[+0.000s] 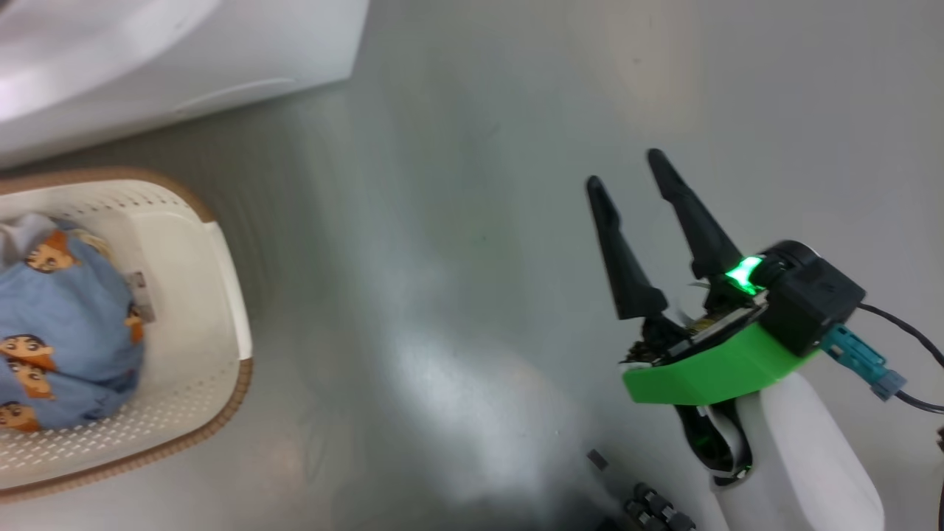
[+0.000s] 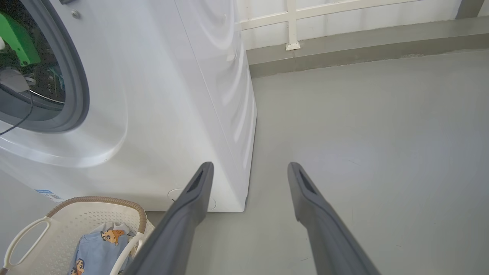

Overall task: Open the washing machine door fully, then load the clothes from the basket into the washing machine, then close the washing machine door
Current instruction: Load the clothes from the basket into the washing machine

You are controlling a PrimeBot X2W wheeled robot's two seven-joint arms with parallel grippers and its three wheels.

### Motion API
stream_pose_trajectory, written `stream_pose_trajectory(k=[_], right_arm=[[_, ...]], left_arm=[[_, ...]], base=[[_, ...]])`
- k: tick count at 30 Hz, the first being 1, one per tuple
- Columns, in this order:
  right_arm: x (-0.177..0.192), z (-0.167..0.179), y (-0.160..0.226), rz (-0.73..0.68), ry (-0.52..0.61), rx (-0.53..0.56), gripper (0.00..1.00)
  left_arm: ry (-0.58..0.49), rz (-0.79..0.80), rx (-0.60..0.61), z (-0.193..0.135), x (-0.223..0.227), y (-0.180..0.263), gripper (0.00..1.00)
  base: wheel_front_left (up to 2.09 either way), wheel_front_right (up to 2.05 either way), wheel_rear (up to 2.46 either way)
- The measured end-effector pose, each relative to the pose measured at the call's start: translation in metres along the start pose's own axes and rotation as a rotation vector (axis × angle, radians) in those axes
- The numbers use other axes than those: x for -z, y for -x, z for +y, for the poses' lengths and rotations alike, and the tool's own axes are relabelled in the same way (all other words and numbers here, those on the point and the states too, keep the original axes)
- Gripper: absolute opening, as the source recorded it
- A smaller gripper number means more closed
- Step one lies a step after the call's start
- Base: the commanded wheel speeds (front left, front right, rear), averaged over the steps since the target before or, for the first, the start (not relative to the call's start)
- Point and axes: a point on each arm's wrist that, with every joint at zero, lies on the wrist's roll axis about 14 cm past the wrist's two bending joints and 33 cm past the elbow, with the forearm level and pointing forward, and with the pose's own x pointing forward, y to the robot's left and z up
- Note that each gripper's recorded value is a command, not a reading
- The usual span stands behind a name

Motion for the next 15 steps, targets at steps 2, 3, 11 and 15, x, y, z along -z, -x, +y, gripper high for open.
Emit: stream_pose_trajectory(k=[2,3,11,15], right_arm=[[0.004,0.003,-0.003,0.009,-0.004,-0.014,1.0],[0.007,0.005,-0.004,0.014,-0.004,-0.022,1.0],[0.027,0.014,-0.011,0.062,-0.012,-0.061,1.0],[0.033,0.01,-0.01,0.078,-0.006,-0.053,1.0]], left_arm=[[-0.002,-0.041,-0.025,0.006,-0.007,-0.008,0.0],[-0.005,-0.06,-0.037,0.009,-0.009,-0.011,0.0],[-0.036,-0.256,-0.076,0.016,-0.034,-0.039,0.0],[-0.024,-0.211,-0.082,0.014,-0.011,-0.05,0.0]], base=[[0.0,0.0,0.0],[0.0,0.0,0.0],[0.0,0.0,0.0],[0.0,0.0,0.0]])
